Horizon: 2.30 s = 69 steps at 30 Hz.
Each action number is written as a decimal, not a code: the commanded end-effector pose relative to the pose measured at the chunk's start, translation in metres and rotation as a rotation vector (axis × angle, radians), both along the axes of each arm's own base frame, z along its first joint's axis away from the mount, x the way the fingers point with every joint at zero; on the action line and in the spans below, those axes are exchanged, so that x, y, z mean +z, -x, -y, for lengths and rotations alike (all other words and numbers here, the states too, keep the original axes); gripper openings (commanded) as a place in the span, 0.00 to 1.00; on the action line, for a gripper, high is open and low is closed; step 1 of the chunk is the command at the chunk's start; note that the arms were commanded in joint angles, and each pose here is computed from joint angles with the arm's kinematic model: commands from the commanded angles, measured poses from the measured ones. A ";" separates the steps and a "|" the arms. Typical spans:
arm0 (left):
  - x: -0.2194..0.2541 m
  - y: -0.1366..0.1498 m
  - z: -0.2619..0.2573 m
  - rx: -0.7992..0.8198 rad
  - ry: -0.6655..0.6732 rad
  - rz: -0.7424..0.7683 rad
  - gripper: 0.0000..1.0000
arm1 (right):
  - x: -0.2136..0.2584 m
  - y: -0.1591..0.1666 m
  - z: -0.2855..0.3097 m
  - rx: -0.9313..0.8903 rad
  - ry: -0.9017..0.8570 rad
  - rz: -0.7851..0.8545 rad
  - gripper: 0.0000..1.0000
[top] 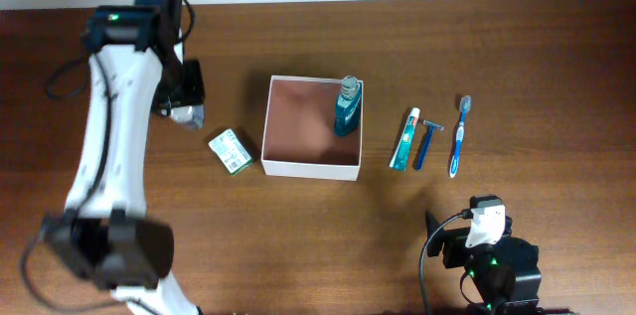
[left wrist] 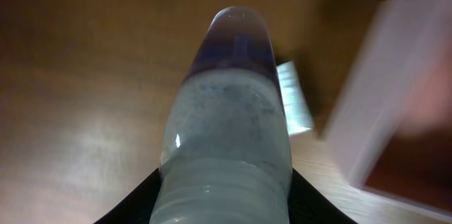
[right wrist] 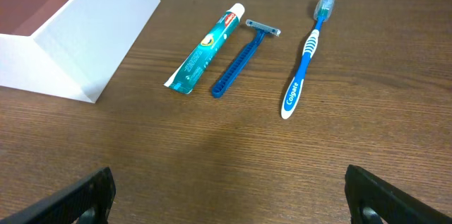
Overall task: Pack container
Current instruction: 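Place the blue bottle into the box beside the Listerine, then grasp the green Dettol soap box with the left gripper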
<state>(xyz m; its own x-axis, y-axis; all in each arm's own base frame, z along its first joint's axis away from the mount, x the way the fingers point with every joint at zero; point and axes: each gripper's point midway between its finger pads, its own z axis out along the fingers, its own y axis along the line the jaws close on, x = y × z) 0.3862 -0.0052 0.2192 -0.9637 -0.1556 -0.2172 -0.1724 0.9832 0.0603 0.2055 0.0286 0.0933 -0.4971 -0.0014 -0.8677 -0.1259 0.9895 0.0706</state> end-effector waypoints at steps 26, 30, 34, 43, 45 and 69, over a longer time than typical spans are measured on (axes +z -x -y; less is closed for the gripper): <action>-0.097 -0.046 0.217 -0.471 0.125 0.027 0.33 | -0.001 0.000 0.001 -0.009 -0.013 0.001 0.99; -0.098 -0.048 0.226 -0.485 0.151 0.041 0.79 | -0.001 0.000 0.001 -0.009 -0.013 0.001 0.99; -0.095 -0.044 0.225 -0.484 0.151 0.026 0.87 | -0.001 0.000 0.001 -0.009 -0.013 0.001 0.99; -0.047 -0.035 0.183 -0.404 0.136 -0.024 0.93 | -0.001 0.000 0.001 -0.009 -0.013 0.001 0.99; -0.028 -0.034 0.168 -0.377 0.136 -0.023 0.93 | -0.001 0.000 0.001 -0.009 -0.013 0.001 0.99; -0.119 0.006 0.033 0.132 0.249 -0.226 0.95 | -0.001 0.000 0.001 -0.009 -0.013 0.001 0.99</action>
